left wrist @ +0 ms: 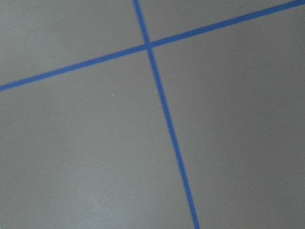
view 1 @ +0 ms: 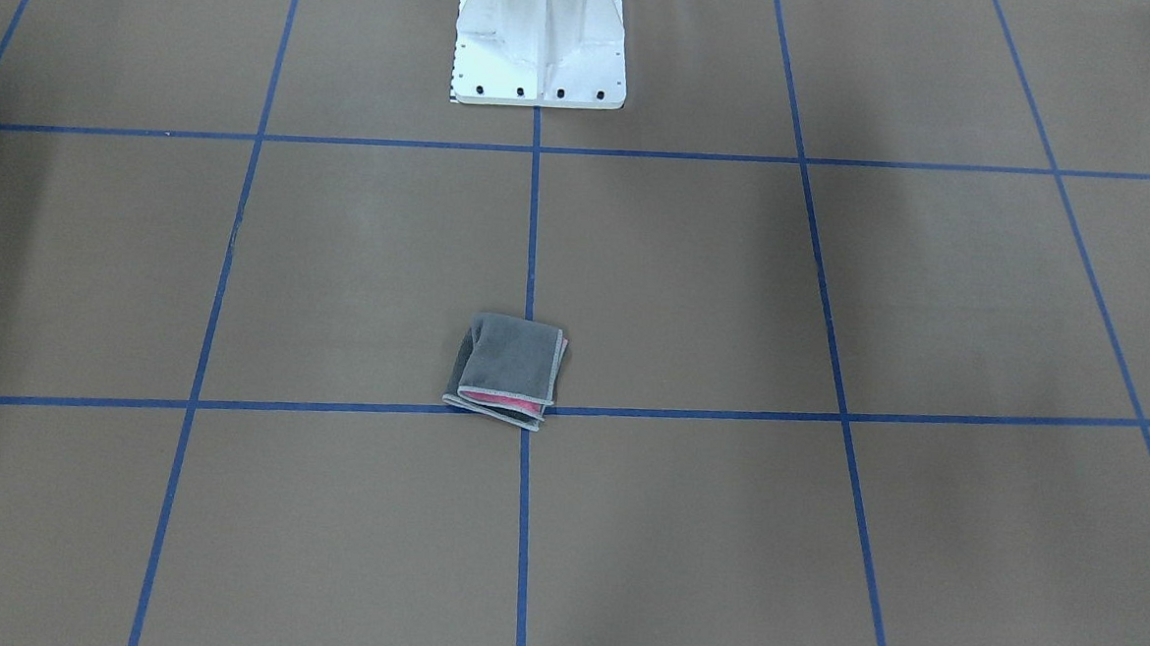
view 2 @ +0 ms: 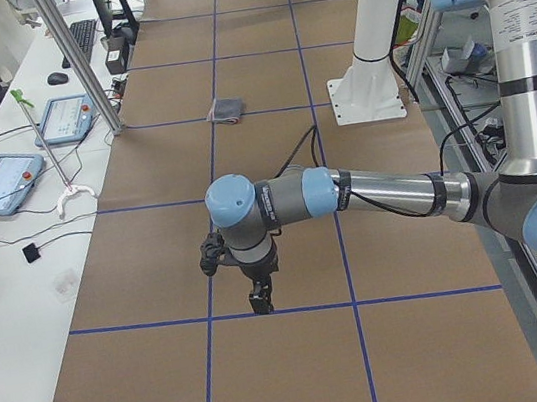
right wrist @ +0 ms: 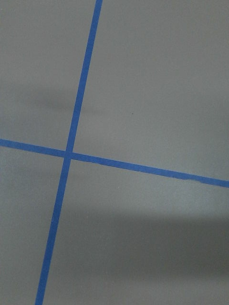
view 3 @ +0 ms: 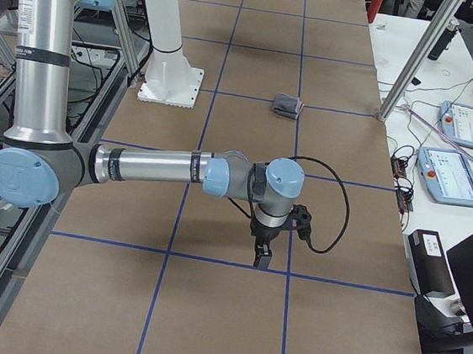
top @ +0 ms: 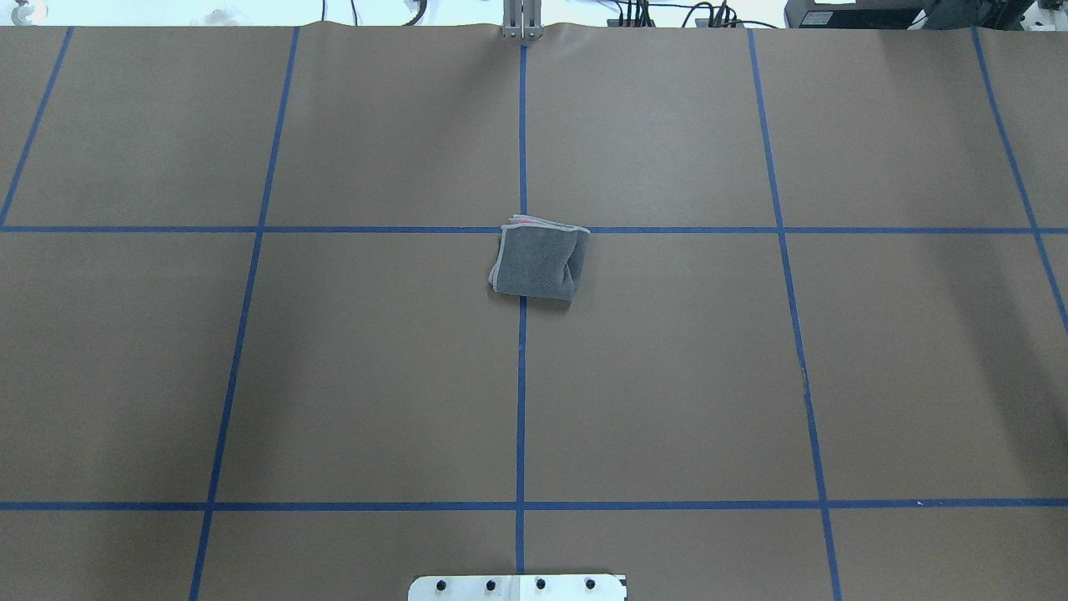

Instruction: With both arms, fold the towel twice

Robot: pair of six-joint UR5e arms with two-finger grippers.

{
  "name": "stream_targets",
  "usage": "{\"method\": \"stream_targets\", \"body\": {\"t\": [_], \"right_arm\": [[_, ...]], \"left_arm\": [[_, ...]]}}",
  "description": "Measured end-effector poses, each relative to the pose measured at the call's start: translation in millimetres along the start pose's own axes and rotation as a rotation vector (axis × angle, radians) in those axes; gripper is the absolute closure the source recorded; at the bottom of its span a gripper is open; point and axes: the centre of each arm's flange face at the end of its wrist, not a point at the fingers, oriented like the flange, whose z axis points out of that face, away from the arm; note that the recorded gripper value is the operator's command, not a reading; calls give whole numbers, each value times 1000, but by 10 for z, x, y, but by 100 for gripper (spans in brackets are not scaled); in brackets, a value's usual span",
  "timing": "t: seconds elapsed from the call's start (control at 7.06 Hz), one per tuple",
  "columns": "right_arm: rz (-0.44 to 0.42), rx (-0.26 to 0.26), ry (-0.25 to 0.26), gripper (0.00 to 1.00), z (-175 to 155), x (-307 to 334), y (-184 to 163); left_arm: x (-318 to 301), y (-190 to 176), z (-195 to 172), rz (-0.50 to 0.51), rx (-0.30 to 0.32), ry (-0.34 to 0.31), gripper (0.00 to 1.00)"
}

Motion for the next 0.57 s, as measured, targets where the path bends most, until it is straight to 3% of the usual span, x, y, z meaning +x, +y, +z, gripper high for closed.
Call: {"method": "stream_targets", "body": {"t": [0.57], "right_arm": [[-3, 3, -1, 1, -15, -19, -12]], "left_arm": [[-6, 96, 75, -19, 100, 71, 0]]}}
